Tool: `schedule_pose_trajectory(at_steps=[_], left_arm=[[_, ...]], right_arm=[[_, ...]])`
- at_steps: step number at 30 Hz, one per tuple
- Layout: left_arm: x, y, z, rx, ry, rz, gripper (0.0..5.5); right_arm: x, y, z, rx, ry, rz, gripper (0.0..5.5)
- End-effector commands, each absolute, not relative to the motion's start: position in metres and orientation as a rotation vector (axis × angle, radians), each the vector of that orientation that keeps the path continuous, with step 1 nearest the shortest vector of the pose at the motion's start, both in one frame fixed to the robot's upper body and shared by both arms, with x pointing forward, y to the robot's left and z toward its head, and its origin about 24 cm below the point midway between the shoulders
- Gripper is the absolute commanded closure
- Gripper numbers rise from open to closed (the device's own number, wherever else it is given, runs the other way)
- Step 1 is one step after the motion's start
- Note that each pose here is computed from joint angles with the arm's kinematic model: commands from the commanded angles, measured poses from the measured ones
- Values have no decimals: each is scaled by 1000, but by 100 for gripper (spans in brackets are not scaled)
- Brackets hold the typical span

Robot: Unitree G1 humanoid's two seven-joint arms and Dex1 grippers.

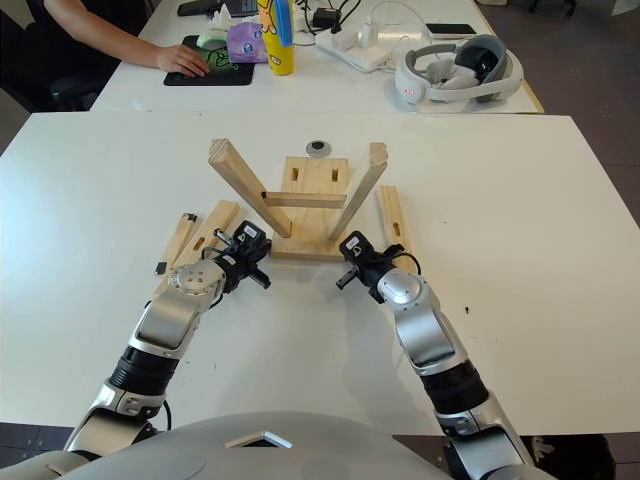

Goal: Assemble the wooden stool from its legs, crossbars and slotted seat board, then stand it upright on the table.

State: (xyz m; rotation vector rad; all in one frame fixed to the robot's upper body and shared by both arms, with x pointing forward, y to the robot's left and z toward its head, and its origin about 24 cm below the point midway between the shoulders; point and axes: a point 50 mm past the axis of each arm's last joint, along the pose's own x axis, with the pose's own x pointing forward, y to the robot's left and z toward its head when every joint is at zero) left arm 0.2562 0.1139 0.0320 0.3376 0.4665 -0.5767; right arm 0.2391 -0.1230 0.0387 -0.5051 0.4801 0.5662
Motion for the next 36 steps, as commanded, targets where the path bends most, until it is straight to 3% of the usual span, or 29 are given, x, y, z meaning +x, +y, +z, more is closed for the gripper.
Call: schedule_pose_trajectory(at_steps=[1,9,14,18,24,30,36], left_arm=[[240,91,25,272,508,-715,549],[245,113,26,435,490,-625,549],[241,131,31,488,489,-548,549],[229,141,41,497,495,-538,549],[221,150,59,444,453,-535,549],[234,164,67,347,328,-469,549],[249,175,83,359,248,-433,549]], right_arm=[[232,-112,41,-478,476,641,550],[236,-120,52,-492,434,578,550],[237,-135,81,-589,342,492,550],[225,-135,101,-559,332,550,550],[201,-122,82,-303,523,701,550],[214,-86,80,-126,330,719,550],[221,-85,41,-122,356,600,550]])
